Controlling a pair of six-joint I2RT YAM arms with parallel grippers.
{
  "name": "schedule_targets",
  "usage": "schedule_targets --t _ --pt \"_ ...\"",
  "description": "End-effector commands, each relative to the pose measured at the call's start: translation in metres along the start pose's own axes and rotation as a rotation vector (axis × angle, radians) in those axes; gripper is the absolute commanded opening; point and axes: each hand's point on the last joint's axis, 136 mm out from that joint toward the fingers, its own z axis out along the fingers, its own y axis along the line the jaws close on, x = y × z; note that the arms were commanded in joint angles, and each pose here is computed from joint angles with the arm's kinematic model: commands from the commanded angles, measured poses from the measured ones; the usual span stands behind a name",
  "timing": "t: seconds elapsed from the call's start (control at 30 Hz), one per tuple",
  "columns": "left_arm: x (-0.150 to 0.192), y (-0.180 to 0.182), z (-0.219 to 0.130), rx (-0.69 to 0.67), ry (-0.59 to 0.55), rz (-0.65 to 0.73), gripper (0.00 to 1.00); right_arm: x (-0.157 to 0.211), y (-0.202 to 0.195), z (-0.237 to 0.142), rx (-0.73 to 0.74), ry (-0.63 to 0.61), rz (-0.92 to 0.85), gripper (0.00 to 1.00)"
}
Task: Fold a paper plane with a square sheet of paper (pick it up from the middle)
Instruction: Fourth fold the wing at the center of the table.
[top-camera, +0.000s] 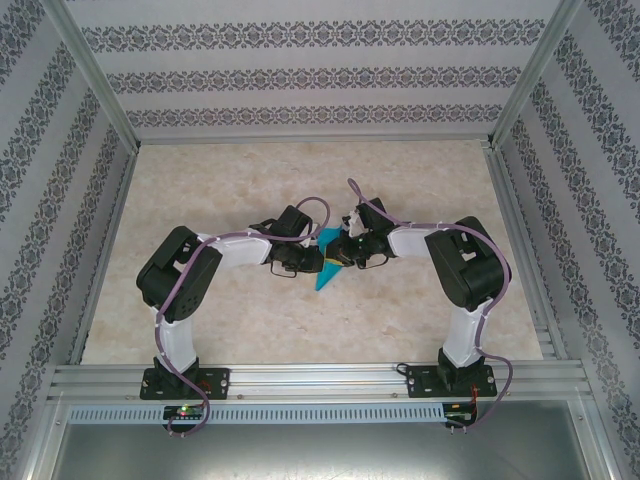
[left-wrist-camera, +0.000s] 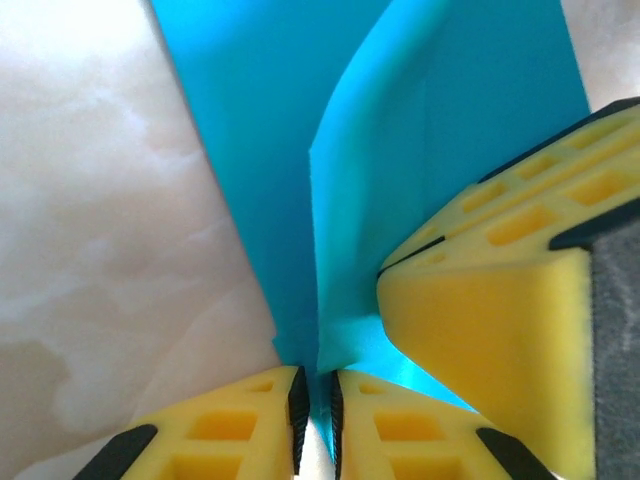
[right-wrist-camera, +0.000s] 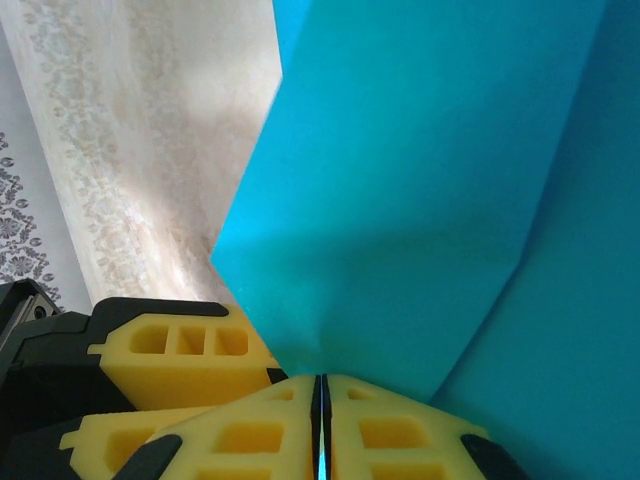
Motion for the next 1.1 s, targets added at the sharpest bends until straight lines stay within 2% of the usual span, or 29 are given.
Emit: schedule_targets --t 0.0,0.57,0.87,1.07 --pt "0.005 -0.012 -0.011 0.048 0.007 -0.013 0.22 0.012 -0.016 0.012 0.040 0.038 -0.006 0.11" --pt "-0.011 -0.036 -0.052 0.079 -0.085 0.015 0.22 0.017 -0.029 0.015 0.079 0.046 0.005 0.10" --pt "0.014 -0.039 -0.035 0.154 -0.087 0.016 0.19 0.015 -0.022 0.015 0.044 0.045 0.013 0.10" --pt "0.015 -0.041 -0.024 0.187 -0.099 0.023 0.19 0.014 -0.017 0.014 0.034 0.043 0.018 0.10"
